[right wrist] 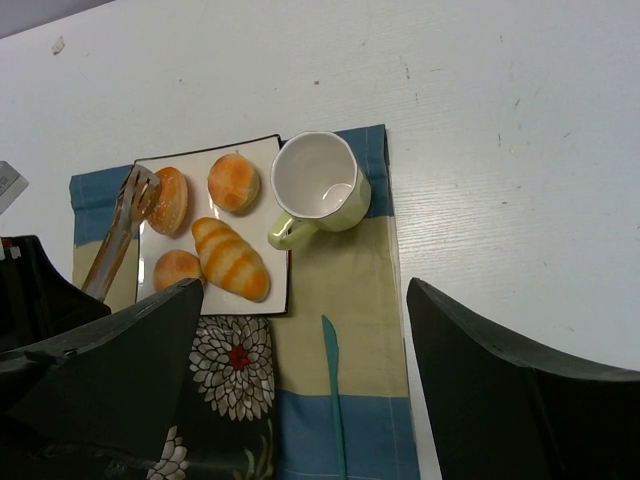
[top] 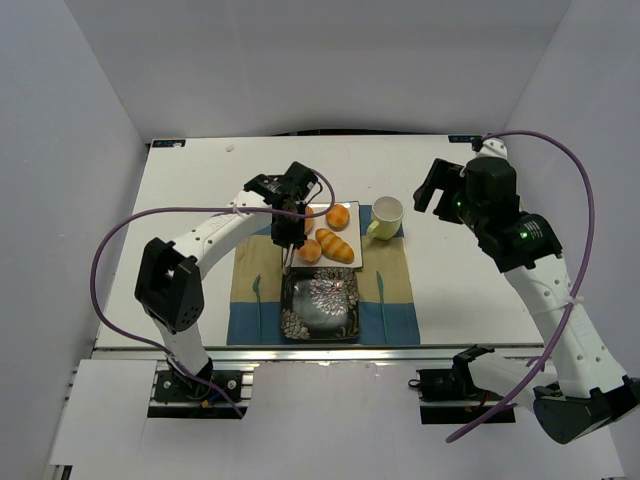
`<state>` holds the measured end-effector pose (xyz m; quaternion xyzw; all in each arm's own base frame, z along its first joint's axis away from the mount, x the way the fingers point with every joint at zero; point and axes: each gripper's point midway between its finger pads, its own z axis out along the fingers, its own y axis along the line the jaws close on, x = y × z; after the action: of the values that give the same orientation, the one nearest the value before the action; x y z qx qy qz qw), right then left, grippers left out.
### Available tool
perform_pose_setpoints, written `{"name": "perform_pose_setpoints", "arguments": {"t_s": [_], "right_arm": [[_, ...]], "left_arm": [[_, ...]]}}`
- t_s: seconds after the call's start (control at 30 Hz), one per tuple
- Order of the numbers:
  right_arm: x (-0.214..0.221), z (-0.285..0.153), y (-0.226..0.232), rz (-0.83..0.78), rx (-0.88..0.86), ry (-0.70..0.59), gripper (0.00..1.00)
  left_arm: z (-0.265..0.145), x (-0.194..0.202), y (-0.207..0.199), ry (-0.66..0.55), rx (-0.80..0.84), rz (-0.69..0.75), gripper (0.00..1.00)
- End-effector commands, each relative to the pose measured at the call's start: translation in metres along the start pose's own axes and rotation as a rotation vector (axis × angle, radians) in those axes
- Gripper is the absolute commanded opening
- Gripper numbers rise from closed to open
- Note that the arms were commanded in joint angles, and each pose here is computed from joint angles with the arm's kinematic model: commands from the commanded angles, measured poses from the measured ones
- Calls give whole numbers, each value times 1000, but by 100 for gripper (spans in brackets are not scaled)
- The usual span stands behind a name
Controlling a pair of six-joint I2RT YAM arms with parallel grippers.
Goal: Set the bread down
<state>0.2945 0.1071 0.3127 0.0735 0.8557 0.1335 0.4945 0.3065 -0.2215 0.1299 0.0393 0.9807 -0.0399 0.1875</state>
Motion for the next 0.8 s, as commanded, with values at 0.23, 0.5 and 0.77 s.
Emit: {"name": "perform_pose_setpoints", "arguments": {"t_s": [0.23, 0.5, 0.77], "right_arm": [[-9, -7, 2, 11, -21, -38, 89], [-8, -6, 4, 12, -30, -37, 89], [-17, -7, 4, 1, -21, -57, 89]], "left_arm": [[-37, -24, -3, -103, 25, -11, 27], [-62, -52, -6, -173, 18, -9, 25], [-93, -19, -3, -113, 88, -37, 24]]}}
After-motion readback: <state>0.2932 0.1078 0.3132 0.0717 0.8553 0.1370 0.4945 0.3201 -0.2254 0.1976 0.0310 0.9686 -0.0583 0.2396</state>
